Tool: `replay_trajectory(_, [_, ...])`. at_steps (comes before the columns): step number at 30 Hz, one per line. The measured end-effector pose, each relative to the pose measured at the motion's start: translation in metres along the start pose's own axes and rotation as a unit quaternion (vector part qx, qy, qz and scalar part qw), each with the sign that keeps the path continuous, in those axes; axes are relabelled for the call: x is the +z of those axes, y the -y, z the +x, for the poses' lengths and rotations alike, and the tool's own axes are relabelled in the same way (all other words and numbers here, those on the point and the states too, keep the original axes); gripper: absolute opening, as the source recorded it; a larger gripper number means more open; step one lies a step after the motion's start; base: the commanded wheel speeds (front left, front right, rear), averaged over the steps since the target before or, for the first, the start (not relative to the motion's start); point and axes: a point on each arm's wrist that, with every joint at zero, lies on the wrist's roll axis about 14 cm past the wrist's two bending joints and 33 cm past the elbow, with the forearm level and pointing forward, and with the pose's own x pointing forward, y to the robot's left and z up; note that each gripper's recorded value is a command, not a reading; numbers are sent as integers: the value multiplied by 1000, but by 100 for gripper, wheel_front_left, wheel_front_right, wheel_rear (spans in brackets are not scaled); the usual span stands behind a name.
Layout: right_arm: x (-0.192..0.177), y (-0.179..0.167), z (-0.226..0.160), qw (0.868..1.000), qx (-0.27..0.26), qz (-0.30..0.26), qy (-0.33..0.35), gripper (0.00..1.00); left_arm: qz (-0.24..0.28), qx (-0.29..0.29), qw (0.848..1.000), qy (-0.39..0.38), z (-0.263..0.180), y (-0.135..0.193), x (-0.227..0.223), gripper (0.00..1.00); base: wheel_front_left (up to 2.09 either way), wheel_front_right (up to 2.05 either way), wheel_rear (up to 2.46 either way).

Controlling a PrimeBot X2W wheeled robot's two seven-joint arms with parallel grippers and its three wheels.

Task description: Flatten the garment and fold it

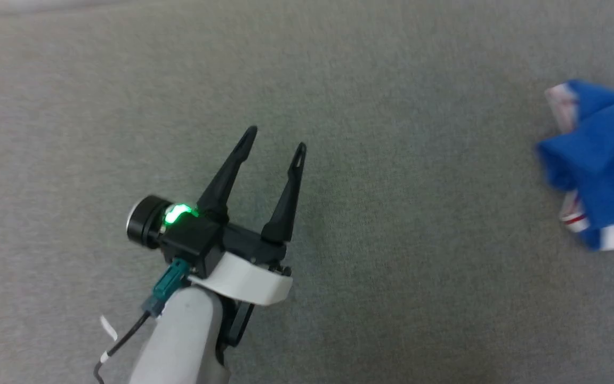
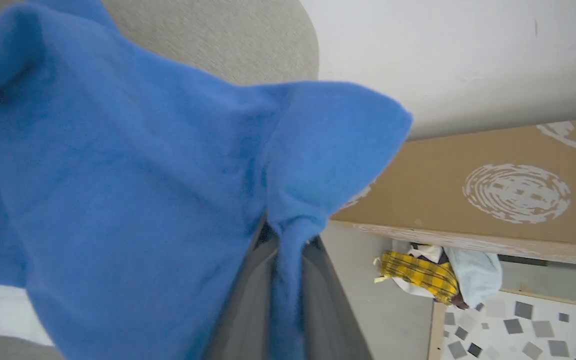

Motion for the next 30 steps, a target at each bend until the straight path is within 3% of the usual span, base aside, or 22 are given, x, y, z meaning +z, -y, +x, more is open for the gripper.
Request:
replay_trajectory(9, [-80, 39, 39, 992, -60, -44, -106, 0, -27, -15, 999, -36, 22, -7, -59, 100, 0, 0, 0])
replay_trajectory(20, [-102, 45, 79, 986, -86, -57, -134, 0, -44, 13, 998, -42, 22, -30, -85, 100, 0, 0, 0])
replay_trajectory(21, [-102, 45, 81, 986, -87, -55, -133, 44, -43, 14, 998, -43, 21, -31, -85, 100, 0, 0, 0])
replay_trajectory(22, [-102, 46, 83, 985, -91, -51, -134, 100, -43, 13, 998, -44, 20, -32, -85, 100, 0, 0, 0])
replay_trajectory(30, [-74, 51, 83, 990, -113, -16, -78, 100, -31, 35, 998, -46, 12, -43, -73, 100, 0, 0, 0])
